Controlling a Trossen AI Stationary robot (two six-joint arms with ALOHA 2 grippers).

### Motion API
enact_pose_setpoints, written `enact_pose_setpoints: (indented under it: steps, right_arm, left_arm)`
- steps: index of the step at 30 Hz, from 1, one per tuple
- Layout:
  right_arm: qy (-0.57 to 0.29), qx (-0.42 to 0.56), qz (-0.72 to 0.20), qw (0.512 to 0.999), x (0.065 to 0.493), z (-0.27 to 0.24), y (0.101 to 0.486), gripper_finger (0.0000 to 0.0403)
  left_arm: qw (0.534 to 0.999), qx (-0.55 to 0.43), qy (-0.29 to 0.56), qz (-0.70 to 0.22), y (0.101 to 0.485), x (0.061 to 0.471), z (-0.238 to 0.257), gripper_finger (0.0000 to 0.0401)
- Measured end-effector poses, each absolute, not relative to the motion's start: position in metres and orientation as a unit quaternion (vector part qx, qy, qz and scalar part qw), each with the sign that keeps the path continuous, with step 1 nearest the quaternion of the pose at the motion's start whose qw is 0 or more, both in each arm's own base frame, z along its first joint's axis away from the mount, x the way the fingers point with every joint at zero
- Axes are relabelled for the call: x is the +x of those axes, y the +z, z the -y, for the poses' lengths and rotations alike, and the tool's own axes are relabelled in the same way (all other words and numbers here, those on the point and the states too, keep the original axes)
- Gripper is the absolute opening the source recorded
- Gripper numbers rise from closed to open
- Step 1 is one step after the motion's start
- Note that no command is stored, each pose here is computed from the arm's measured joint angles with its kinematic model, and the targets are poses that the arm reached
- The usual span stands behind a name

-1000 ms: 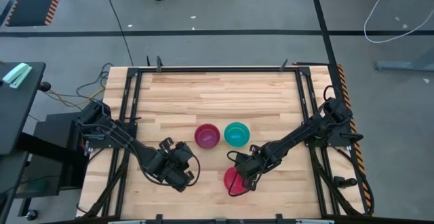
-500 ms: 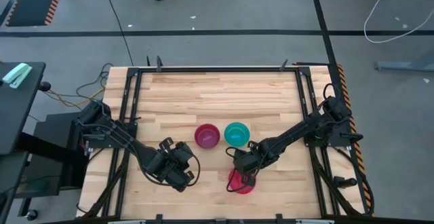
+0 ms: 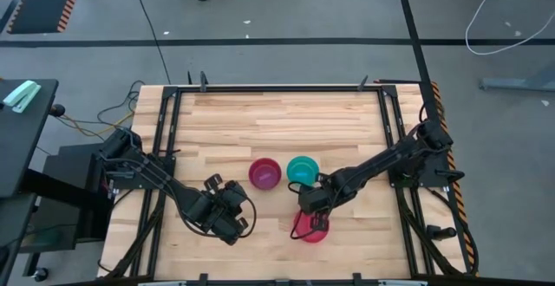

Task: Nest bowls inside each other
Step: Stack the pink bowl on the blue bowl

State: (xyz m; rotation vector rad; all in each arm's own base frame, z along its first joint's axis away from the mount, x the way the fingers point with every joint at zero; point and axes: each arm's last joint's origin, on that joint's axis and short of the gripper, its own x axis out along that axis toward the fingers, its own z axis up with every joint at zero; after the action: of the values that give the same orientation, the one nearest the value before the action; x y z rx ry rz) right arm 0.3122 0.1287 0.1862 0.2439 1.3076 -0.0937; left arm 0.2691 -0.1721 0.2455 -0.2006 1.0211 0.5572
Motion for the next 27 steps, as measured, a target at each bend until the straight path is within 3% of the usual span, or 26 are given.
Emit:
enact_pose_setpoints:
  steps: [13, 27]
  right_arm:
    - [-0.090, 0.030, -0.599, 0.795, 0.337, -0.084, 0.254, 0.0001]
    - [-0.127, 0.119, -0.607, 0.775, 0.347, 0.024, 0.259, 0.0000]
  left_arm:
    - [0.835, -0.068, 0.273, -0.472, 0.246, 0.268, 0.170, 0.0107]
    - [0.829, -0.038, 0.290, -0.476, 0.246, 0.264, 0.166, 0.0107]
